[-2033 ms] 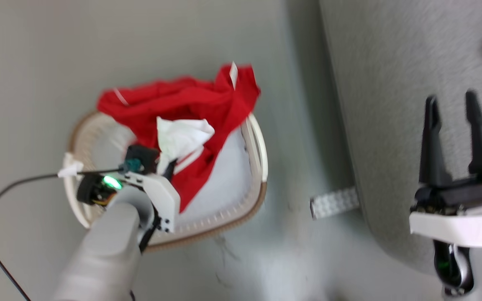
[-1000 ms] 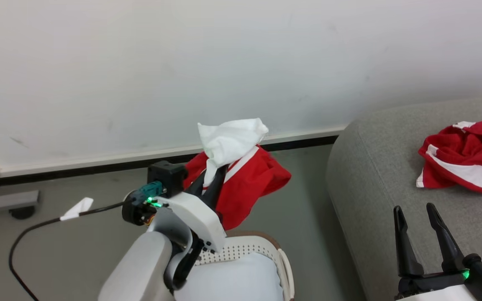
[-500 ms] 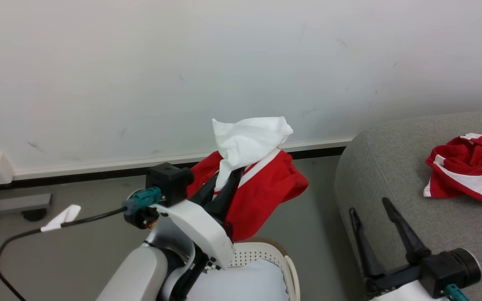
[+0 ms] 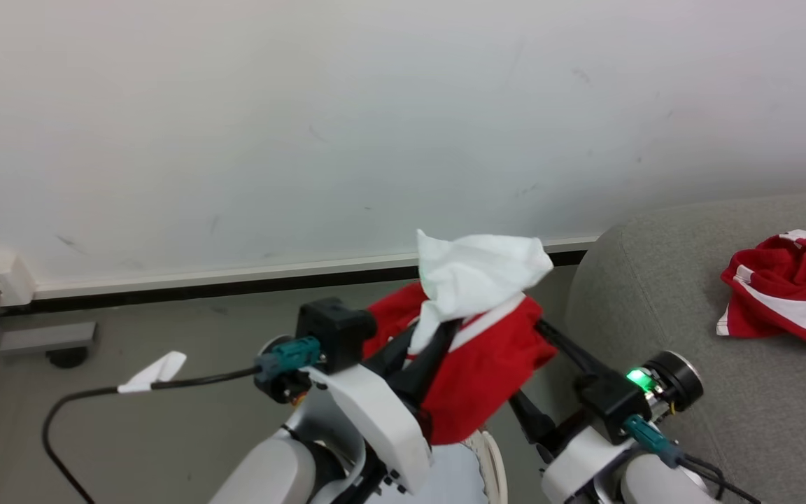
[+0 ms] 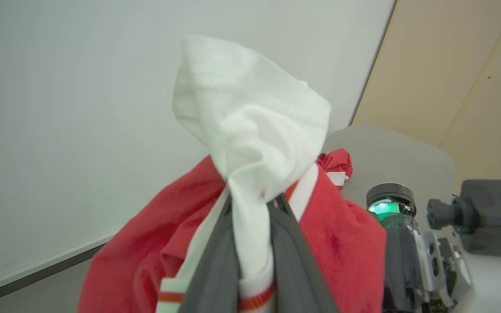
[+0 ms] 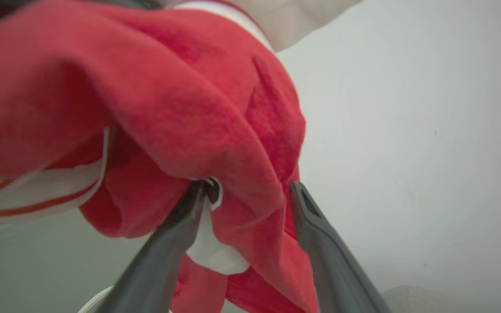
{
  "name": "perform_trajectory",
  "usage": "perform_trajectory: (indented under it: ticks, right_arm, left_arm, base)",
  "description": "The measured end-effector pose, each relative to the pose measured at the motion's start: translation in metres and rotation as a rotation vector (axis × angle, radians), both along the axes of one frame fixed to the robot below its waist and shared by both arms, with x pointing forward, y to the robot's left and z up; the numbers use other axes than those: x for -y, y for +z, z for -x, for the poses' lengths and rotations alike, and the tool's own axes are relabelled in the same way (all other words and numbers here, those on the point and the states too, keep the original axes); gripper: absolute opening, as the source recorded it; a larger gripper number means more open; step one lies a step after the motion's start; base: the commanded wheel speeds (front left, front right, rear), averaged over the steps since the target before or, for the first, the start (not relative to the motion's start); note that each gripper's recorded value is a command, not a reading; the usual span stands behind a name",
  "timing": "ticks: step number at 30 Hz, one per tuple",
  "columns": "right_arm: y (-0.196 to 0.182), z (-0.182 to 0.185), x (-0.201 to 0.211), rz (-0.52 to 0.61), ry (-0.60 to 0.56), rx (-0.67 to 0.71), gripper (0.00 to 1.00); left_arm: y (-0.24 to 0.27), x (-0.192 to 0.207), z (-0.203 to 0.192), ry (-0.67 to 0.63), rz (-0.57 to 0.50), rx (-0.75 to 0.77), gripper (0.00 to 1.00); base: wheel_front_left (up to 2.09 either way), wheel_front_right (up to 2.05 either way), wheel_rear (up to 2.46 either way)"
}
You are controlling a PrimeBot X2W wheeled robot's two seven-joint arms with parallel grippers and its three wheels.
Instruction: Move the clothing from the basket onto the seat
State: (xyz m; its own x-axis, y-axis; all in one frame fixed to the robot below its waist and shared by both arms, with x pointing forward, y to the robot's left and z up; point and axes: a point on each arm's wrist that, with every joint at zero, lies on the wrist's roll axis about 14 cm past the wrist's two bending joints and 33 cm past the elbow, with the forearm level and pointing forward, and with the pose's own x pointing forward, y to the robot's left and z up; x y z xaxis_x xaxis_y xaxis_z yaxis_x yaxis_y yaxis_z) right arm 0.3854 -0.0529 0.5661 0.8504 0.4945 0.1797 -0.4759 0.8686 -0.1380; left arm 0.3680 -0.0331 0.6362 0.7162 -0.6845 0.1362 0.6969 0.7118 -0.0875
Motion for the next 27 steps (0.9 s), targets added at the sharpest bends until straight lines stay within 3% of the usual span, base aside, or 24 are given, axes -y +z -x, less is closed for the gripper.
perform_trajectory:
  ticks: [6,9,10,11,12,13,15,17,27]
  right_arm:
    - [0.005,-0.009,-0.024,0.034,0.072,-0.008,1.0]
    - [0.012,-0.01,-0.034,-0.001,0.099,-0.008,1.0]
    - [0.012,-0.008,-0.038,-0.012,0.111,-0.015,0.85]
    - [0.009,-0.007,-0.042,-0.017,0.122,-0.027,0.17]
    - [0.006,-0.005,-0.045,-0.027,0.132,-0.044,0.0]
    - [0.003,-0.002,-0.05,-0.041,0.151,-0.063,0.0]
    - [0.004,-0.002,-0.049,-0.052,0.154,-0.072,0.0]
    - [0.006,-0.004,-0.045,-0.063,0.146,-0.072,0.0]
    - [0.027,-0.02,-0.009,-0.171,0.041,-0.046,0.0]
  left_arm:
    - [-0.004,0.012,0.012,-0.046,0.0,-0.019,0.0]
    - [-0.006,0.011,0.013,-0.046,0.0,-0.026,0.0]
    - [-0.007,0.01,0.013,-0.042,-0.001,-0.029,0.0]
    - [-0.008,0.009,0.012,-0.034,-0.001,-0.032,0.0]
    - [-0.01,0.007,0.012,-0.029,-0.003,-0.035,0.0]
    - [-0.011,0.006,0.011,-0.024,-0.003,-0.036,0.0]
    - [-0.012,0.003,0.01,-0.013,-0.001,-0.038,0.38]
    - [-0.013,0.0,0.008,0.002,0.002,-0.034,1.0]
    - [-0.026,-0.004,0.004,0.026,-0.023,-0.043,1.0]
  base:
    - [0.0,0.0,0.0]
    - [0.0,0.0,0.0]
    - [0.0,0.0,0.0]
    - [0.0,0.0,0.0]
    - [0.0,0.0,0.0]
    - [0.0,0.0,0.0]
    - [0.0,0.0,0.0]
    - [0.0,0.0,0.0]
    - [0.0,0.0,0.0]
